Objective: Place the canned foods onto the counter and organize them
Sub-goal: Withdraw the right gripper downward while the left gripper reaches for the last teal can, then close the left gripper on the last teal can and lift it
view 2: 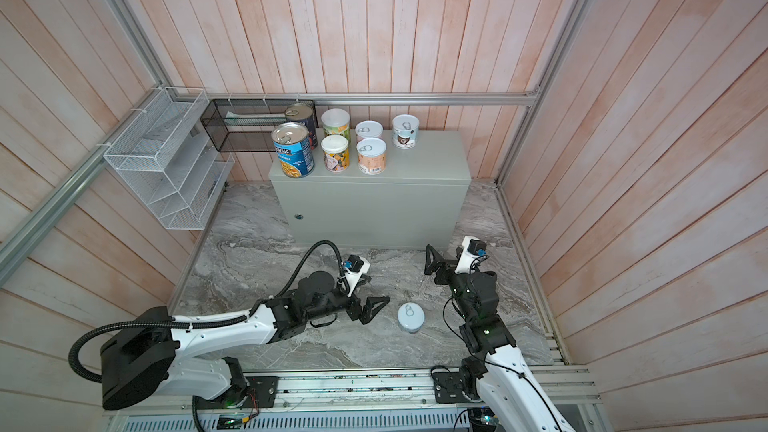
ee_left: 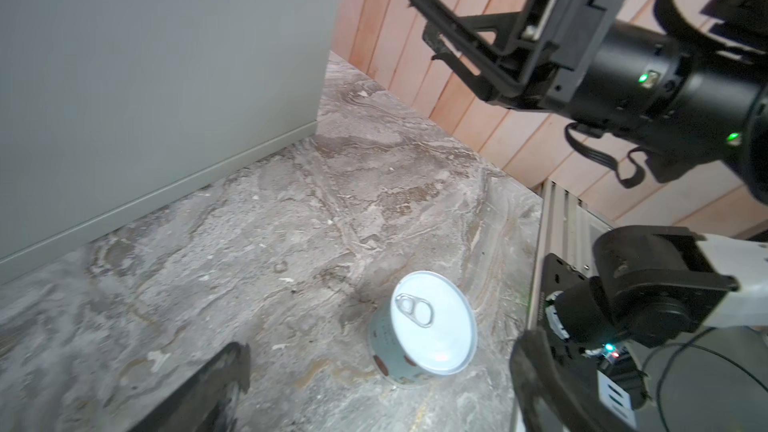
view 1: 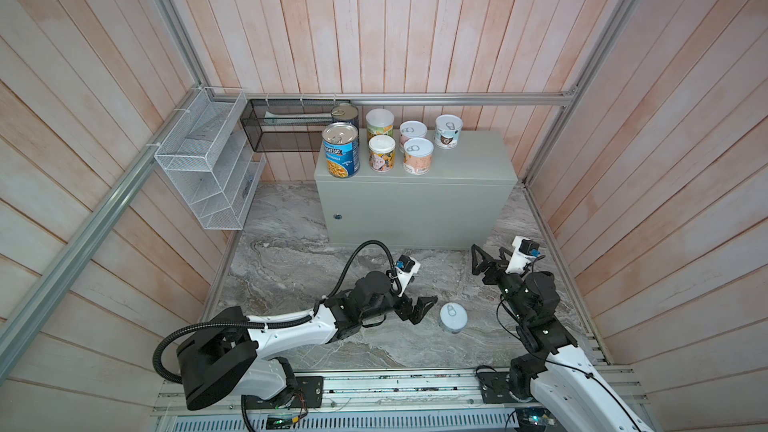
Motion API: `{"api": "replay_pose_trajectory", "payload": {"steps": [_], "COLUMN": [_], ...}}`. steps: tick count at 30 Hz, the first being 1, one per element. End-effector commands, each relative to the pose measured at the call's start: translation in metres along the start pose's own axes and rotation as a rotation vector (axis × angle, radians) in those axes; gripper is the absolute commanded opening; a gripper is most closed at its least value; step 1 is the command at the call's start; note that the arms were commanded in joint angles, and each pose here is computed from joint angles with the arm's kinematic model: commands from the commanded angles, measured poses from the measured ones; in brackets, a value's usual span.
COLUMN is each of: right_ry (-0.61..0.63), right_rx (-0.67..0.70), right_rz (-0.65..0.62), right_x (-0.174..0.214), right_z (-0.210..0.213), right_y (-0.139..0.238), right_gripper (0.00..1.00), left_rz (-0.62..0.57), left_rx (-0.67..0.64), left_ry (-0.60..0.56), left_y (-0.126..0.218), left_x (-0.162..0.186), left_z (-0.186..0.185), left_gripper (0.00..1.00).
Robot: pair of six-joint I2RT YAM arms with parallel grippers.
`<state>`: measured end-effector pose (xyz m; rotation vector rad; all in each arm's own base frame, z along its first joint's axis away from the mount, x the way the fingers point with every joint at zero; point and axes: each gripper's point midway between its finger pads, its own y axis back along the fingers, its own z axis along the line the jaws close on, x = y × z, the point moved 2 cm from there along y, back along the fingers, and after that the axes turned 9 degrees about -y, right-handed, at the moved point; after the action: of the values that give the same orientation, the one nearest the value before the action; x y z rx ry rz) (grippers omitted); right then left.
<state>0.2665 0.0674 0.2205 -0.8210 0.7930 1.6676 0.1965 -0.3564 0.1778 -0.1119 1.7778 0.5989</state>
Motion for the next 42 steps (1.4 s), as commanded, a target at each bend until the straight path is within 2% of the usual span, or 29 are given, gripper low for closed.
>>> {"api": "replay_pose_trajectory", "payload": {"steps": [1, 6, 11, 22, 34, 42], "right_ry": [-0.023, -0.020, -0.022, -0.048, -0.054, -0.054], "right_rx": [0.109, 0.104, 0.140, 0.128, 0.169, 0.169], "right_rz": [-0.051, -0.073, -0.068, -0.109, -0.106, -0.108], "right_x": [-0.003, -0.002, 0.003, 0.000, -0.004, -0.006], "right_z": [-0.021, -0.024, -0.032, -0.034, -0.037, -0.036], "right_y": [0.008, 0.016, 0.021, 0.030, 0.030, 0.029], "right_gripper": [0.98, 0.98, 0.98, 0.97, 0.97, 0.97], "left_rz": [0.091, 0.162, 0.221, 0.288, 0.339, 0.372], "left_rx": [0.053, 0.094, 0.069, 0.110, 0.013, -0.042], "left_ry": [0.014, 0.019, 0.004, -0.092, -0.227, -0.229], "left_y": [-0.013, -0.031, -0.048, -0.070, -0.087, -0.096], "left_x": [0.015, 0.025, 0.038, 0.052, 0.066, 0.073], "left_z": [-0.009, -0.020, -0.022, -0.046, -0.054, -0.046], "left_gripper": [1.00, 1.00, 1.00, 1.00, 1.00, 1.00]}}
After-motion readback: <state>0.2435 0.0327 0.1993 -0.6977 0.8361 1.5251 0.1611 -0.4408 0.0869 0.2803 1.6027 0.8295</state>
